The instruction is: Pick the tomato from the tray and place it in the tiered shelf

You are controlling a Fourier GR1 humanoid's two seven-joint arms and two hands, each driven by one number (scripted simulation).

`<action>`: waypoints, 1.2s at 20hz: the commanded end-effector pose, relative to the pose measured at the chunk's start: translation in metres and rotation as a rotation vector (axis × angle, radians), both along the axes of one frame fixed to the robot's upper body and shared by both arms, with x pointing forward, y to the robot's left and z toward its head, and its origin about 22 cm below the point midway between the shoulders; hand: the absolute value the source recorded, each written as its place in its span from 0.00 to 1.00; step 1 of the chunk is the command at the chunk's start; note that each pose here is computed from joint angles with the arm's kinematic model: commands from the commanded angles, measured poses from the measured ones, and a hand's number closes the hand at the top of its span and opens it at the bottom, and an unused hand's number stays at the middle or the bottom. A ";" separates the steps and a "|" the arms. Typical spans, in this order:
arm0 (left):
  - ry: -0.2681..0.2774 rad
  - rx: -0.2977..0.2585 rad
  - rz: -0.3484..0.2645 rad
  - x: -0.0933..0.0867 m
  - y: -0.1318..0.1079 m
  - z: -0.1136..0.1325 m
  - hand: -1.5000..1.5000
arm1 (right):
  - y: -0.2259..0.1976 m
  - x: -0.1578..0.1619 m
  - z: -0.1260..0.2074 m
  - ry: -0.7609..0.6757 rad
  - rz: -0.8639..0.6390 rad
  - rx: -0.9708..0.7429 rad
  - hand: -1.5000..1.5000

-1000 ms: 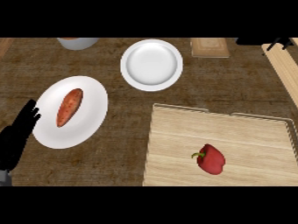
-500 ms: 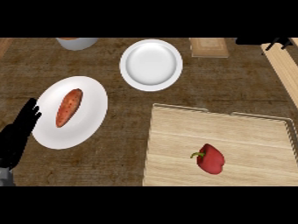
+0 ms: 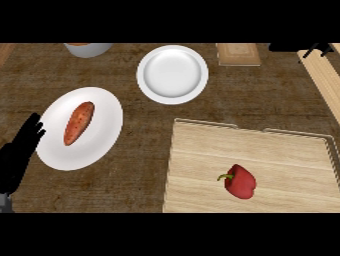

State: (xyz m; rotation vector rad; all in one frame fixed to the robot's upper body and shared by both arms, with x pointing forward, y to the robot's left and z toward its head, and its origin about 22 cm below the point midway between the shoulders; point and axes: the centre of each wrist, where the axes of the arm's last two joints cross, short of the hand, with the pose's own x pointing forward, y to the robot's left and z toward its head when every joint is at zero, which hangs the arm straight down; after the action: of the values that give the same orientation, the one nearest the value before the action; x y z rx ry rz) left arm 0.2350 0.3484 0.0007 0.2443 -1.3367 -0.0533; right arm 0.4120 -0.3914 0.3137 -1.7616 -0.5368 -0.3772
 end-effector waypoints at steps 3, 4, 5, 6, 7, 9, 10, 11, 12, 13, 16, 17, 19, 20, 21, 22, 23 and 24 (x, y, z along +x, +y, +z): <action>0.008 0.004 0.016 -0.005 0.001 -0.006 0.50 | 0.018 -0.006 0.020 -0.241 -0.009 0.042 0.00; -0.015 0.009 0.005 0.002 -0.003 0.001 0.50 | -0.005 -0.013 0.019 -0.305 -0.014 0.075 0.00; 0.018 0.002 0.023 -0.015 0.007 -0.003 0.50 | 0.008 -0.012 0.003 -0.324 -0.004 0.072 0.00; 0.001 -0.008 0.030 0.009 -0.006 0.005 0.50 | 0.022 -0.007 0.016 -0.319 0.018 0.089 0.00; 0.000 -0.008 0.016 -0.004 -0.011 -0.003 0.50 | 0.012 -0.016 0.014 -0.363 0.012 0.087 0.00; 0.002 0.020 0.027 -0.004 0.002 -0.001 0.50 | 0.017 -0.020 0.028 -0.411 0.041 0.070 0.00; 0.010 0.010 0.028 -0.004 0.019 -0.003 0.50 | 0.024 -0.025 0.019 -0.471 0.043 0.082 0.00; -0.001 0.004 0.005 -0.010 0.007 0.004 0.50 | 0.040 -0.027 0.036 -0.510 0.045 0.061 0.00; 0.025 0.002 0.022 -0.013 0.015 0.007 0.50 | 0.037 -0.041 0.054 -0.536 0.056 0.029 0.00; 0.014 0.014 0.021 -0.010 0.007 -0.010 0.50 | 0.039 -0.045 0.049 -0.557 0.043 0.004 0.00; 0.023 0.001 0.022 -0.013 0.010 -0.005 0.50 | 0.057 -0.074 0.080 -0.600 0.064 -0.025 0.00; 0.023 -0.015 0.055 -0.011 0.007 -0.008 0.50 | 0.065 -0.084 0.066 -0.620 0.077 -0.018 0.00; 0.026 0.003 0.054 -0.005 0.016 -0.004 0.50 | 0.092 -0.101 0.085 -0.628 0.029 -0.036 0.00; 0.024 0.016 0.052 -0.003 0.009 -0.001 0.50 | 0.078 -0.120 0.097 -0.612 -0.006 -0.051 0.00; 0.024 0.003 0.061 -0.008 0.018 -0.008 0.50 | 0.101 -0.127 0.098 -0.646 -0.010 -0.038 0.00; 0.025 0.013 0.041 -0.010 0.007 -0.003 0.50 | 0.097 -0.142 0.111 -0.636 -0.059 -0.047 0.00; 0.042 0.013 0.051 -0.012 0.020 -0.003 0.50 | 0.103 -0.149 0.093 -0.607 -0.036 -0.045 0.00; 0.047 0.009 0.058 -0.014 0.010 -0.010 0.50 | 0.114 -0.161 0.102 -0.642 -0.055 -0.029 0.00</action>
State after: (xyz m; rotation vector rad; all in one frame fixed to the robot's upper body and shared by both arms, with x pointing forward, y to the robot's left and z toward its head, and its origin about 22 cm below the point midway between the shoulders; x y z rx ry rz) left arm 0.2252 0.3606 -0.0044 0.2816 -1.3000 -0.0214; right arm 0.2913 -0.3028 0.4053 -1.7275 -1.0458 -0.8977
